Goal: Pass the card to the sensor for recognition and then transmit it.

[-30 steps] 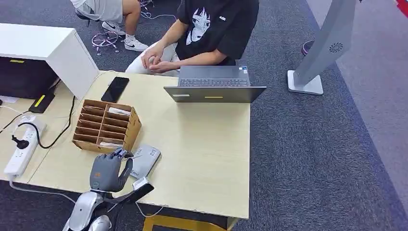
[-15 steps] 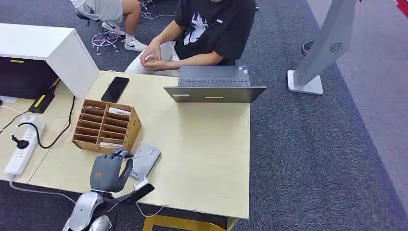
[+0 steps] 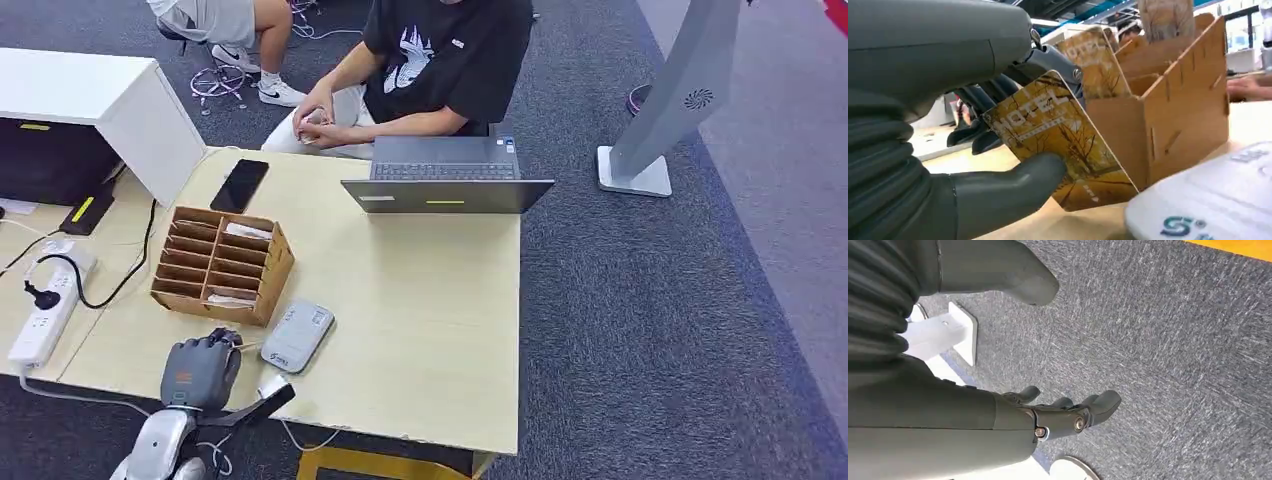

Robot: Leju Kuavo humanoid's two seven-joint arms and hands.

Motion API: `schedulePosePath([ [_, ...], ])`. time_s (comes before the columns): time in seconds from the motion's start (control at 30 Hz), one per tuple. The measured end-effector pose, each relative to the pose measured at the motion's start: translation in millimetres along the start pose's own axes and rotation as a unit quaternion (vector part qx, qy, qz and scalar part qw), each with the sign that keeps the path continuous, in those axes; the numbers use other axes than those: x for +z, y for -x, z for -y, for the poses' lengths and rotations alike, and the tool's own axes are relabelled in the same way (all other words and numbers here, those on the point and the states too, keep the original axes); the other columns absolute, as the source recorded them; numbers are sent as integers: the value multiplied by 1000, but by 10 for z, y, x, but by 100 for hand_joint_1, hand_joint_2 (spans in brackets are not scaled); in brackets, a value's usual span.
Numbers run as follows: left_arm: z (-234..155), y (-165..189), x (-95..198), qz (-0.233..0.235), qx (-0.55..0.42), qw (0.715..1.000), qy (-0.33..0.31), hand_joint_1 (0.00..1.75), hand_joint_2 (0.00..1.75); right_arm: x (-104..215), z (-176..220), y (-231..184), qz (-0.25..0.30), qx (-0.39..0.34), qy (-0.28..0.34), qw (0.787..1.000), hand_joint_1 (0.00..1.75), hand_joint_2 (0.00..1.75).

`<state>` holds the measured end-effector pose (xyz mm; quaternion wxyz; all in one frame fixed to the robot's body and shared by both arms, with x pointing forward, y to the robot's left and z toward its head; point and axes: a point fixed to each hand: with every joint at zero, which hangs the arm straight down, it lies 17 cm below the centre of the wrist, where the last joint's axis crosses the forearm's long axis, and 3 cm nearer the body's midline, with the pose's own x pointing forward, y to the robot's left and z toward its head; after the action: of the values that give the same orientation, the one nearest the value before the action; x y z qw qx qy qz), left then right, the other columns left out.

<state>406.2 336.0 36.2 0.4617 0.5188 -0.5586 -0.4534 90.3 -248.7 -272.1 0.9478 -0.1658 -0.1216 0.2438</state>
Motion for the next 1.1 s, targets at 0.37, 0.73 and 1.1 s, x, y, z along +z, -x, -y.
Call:
schedulePosePath([
  [0.37,52,58,14,-4,2,1000,1,175,175,-1,3,-5,2,6,1,1000,0,175],
  [0.73,-72,13,-6,6,1,1000,-28,175,175,-3,12,0,1,5,2,1000,0,175],
  [1.1,-1761,-420,-183,69,8,966,-247,175,175,6,-9,26,-6,-8,1,1000,0,175],
])
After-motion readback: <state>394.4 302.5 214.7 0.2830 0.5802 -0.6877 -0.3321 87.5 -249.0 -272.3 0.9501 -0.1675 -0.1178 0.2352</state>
